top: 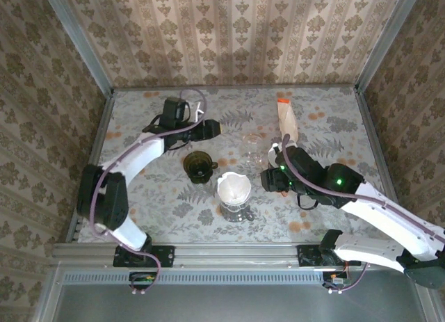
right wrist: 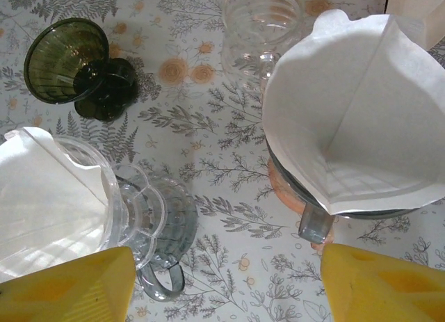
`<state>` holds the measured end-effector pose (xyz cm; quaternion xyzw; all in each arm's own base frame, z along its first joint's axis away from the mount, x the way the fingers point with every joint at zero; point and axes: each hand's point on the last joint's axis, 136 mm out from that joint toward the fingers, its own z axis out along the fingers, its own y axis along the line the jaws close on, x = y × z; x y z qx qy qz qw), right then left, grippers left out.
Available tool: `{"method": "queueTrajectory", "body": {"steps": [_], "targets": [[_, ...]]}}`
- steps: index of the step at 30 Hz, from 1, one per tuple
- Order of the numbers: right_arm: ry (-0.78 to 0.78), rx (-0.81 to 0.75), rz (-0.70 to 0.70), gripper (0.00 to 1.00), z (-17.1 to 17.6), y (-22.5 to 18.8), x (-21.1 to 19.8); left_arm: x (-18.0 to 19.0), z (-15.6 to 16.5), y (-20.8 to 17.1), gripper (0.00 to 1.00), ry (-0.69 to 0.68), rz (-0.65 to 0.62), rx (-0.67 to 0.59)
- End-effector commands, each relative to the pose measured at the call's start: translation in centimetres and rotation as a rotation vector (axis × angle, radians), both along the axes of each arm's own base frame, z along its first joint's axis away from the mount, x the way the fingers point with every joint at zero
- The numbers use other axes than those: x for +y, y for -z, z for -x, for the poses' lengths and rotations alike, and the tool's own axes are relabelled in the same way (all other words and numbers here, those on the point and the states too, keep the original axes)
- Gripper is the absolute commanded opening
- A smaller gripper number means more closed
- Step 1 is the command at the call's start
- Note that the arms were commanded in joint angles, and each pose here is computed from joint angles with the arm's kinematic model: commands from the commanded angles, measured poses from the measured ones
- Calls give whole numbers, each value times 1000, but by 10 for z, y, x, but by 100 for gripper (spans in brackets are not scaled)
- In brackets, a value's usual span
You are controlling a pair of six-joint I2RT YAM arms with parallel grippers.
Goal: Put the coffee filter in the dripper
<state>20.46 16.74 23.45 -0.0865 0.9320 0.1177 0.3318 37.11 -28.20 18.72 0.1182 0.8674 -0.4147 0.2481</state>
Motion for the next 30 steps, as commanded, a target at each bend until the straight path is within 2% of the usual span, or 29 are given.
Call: {"method": "queueTrajectory", "body": {"steps": [1,6,12,30], "targets": [[30,-9,-3,72,1,4,-8,-31,8,11,56,162,-77,-17],[32,-34,-23,72,5,3,-15,-52,-9,22,51,203,-90,2],[44,-51,-16,73,9,5,-25,-80,-9,38,53,303,-160,16],[68,-52,-34,73,15,12,-39,-104,-19,68,47,378,-276,31]]}}
